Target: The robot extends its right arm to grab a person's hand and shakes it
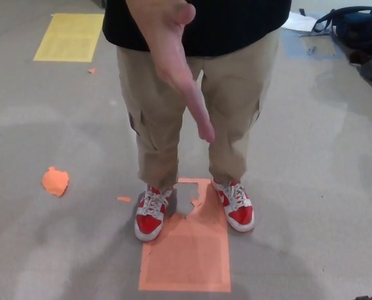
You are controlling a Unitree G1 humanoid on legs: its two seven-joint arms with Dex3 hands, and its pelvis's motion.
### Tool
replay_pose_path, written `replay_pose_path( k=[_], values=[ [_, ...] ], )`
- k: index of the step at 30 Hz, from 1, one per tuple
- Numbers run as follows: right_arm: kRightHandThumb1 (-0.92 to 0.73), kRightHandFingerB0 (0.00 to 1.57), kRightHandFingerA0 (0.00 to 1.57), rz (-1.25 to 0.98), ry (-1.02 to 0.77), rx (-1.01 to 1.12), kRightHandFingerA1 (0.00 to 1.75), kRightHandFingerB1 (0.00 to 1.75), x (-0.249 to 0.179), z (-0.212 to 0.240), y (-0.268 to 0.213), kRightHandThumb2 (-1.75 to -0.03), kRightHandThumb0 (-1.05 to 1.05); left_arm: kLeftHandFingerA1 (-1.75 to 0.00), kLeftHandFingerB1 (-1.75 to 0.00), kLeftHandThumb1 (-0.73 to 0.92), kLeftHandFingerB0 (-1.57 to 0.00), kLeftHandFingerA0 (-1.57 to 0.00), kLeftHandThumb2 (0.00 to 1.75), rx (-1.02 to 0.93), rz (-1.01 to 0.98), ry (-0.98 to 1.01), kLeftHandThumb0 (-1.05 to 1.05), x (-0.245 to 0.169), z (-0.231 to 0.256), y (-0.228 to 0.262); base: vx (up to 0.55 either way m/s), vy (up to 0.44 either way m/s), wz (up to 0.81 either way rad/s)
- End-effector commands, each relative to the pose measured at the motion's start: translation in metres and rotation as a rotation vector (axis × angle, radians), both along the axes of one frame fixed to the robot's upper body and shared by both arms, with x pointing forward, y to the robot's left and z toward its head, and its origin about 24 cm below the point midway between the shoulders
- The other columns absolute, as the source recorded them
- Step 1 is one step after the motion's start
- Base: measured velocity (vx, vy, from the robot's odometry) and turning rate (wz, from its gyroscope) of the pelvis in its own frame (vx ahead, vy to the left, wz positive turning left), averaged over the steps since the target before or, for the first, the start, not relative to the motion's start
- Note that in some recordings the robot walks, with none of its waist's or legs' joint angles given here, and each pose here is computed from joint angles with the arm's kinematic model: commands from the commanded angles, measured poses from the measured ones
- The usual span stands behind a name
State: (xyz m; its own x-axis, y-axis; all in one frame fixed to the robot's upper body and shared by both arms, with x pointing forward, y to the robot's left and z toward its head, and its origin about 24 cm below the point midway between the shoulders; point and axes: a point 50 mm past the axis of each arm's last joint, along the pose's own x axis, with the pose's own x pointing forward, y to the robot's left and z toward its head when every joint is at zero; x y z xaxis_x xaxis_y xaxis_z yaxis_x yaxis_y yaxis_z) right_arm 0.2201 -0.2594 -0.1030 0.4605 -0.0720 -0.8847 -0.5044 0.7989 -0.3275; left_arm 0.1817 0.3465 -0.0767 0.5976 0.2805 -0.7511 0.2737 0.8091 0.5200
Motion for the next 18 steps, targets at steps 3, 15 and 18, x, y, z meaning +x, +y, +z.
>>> replay_pose_path(
  k=[3,15,18],
  values=[
    [-0.78,0.07,0.06,-0.034,-0.234,0.07,0.25,0.22,0.019,0.013,0.006,-1.06,-0.79,-0.5,-0.49,0.62,-0.07,-0.08,1.1,-0.014,-0.039,0.012,-0.27,-0.006,0.0,0.004,0.0,0.0,0.0],
    [-0.77,0.0,0.04,0.451,-0.957,0.216,0.29,0.08,0.089,0.213,0.106,-1.14,-0.92,-0.5,-0.49,0.63,-0.06,-0.07,1.12,-0.016,-0.061,0.007,-0.27,-0.004,0.001,0.002,0.0,0.0,0.0],
    [-0.77,0.0,0.01,0.528,-0.996,0.206,0.25,0.09,0.09,0.244,0.124,-1.14,-0.91,-0.5,-0.49,0.63,-0.07,-0.07,1.12,-0.031,-0.052,-0.006,-0.27,-0.005,0.001,0.002,0.0,0.0,0.0]
  ],
)
